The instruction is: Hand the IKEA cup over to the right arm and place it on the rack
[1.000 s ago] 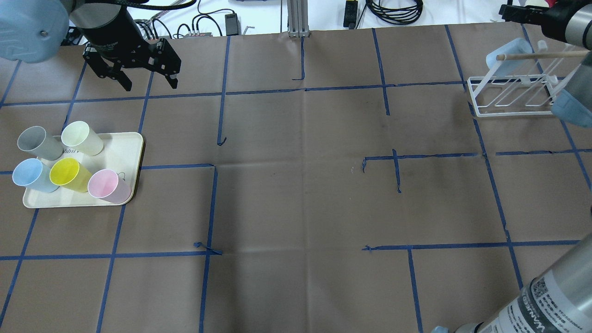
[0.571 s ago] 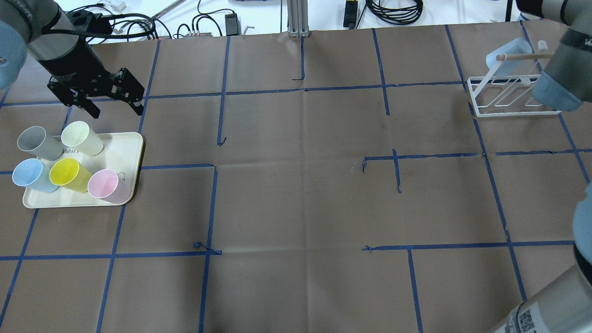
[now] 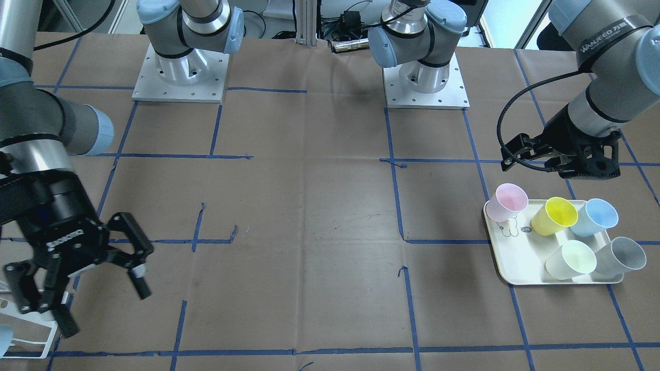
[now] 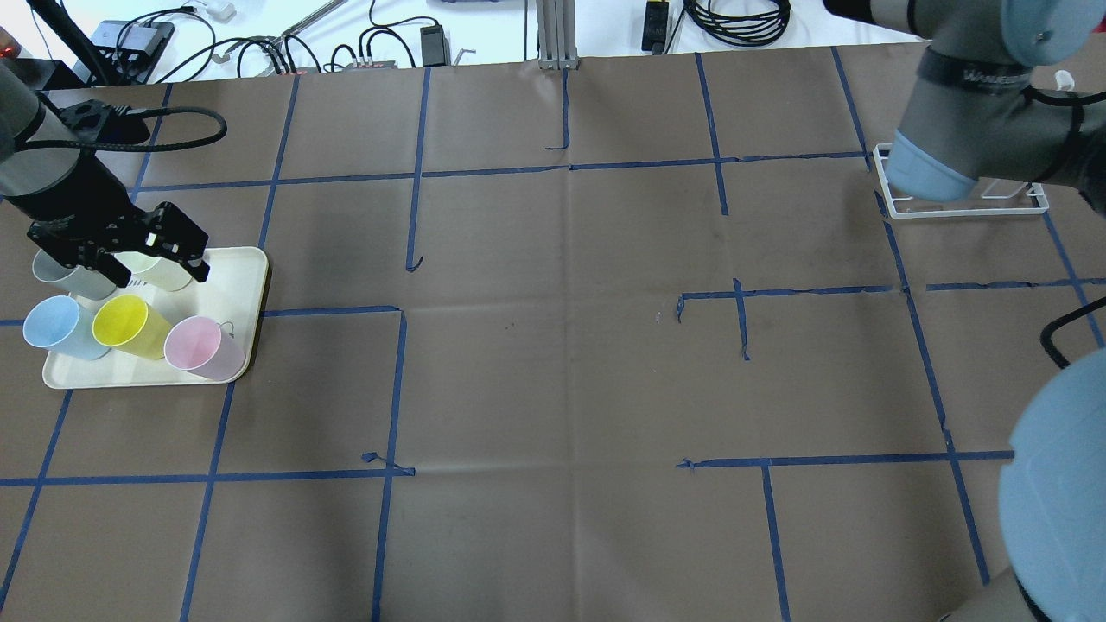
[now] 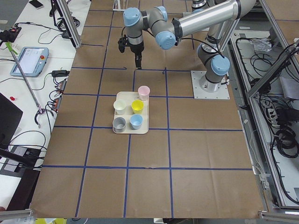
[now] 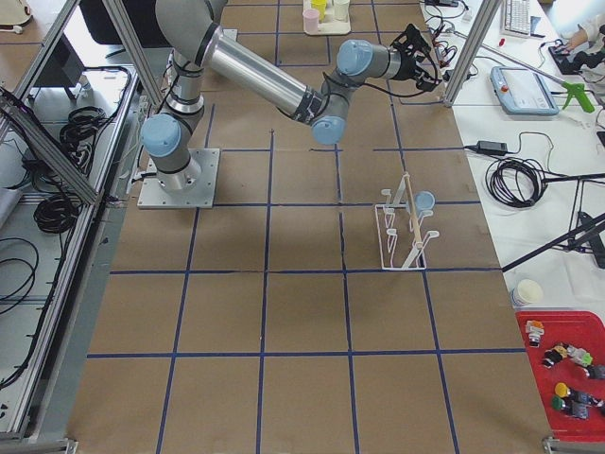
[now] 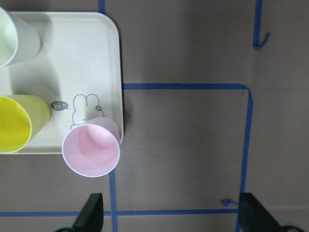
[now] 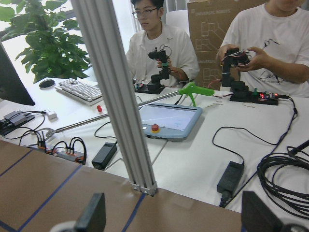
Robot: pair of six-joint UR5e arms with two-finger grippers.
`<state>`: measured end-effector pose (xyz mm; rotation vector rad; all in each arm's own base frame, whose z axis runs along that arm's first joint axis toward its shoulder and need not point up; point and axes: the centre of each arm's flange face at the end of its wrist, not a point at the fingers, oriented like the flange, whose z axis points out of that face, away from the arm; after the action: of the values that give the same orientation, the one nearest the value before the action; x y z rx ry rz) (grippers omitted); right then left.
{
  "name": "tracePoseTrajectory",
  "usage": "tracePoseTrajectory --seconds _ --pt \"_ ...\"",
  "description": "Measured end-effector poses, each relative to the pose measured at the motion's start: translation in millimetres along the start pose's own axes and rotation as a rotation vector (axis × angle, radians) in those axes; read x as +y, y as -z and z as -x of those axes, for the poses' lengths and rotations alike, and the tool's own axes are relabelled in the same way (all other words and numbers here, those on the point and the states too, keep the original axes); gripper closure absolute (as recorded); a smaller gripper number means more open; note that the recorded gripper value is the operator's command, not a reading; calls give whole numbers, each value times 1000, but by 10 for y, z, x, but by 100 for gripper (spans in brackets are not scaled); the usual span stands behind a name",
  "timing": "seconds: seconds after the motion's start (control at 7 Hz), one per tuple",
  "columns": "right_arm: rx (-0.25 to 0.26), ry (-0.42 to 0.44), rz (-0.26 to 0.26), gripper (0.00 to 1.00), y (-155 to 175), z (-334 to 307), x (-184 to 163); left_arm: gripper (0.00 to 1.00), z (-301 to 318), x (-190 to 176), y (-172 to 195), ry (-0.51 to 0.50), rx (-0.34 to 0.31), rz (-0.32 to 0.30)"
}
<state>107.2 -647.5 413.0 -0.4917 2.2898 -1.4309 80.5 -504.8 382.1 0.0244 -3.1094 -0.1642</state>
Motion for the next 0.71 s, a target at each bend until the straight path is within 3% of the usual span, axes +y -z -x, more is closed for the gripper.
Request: tracePoseTrajectory --seconds 0.29,0.43,0.71 --pt "-103 -40 5 0 -349 590 135 1 136 -22 -234 9 -6 -4" --pt "-127 -134 -25 0 -443 742 202 1 152 -51 -407 12 -4 -1" --pt "-170 -418 -95 0 -540 875 333 1 166 -130 -743 14 2 9"
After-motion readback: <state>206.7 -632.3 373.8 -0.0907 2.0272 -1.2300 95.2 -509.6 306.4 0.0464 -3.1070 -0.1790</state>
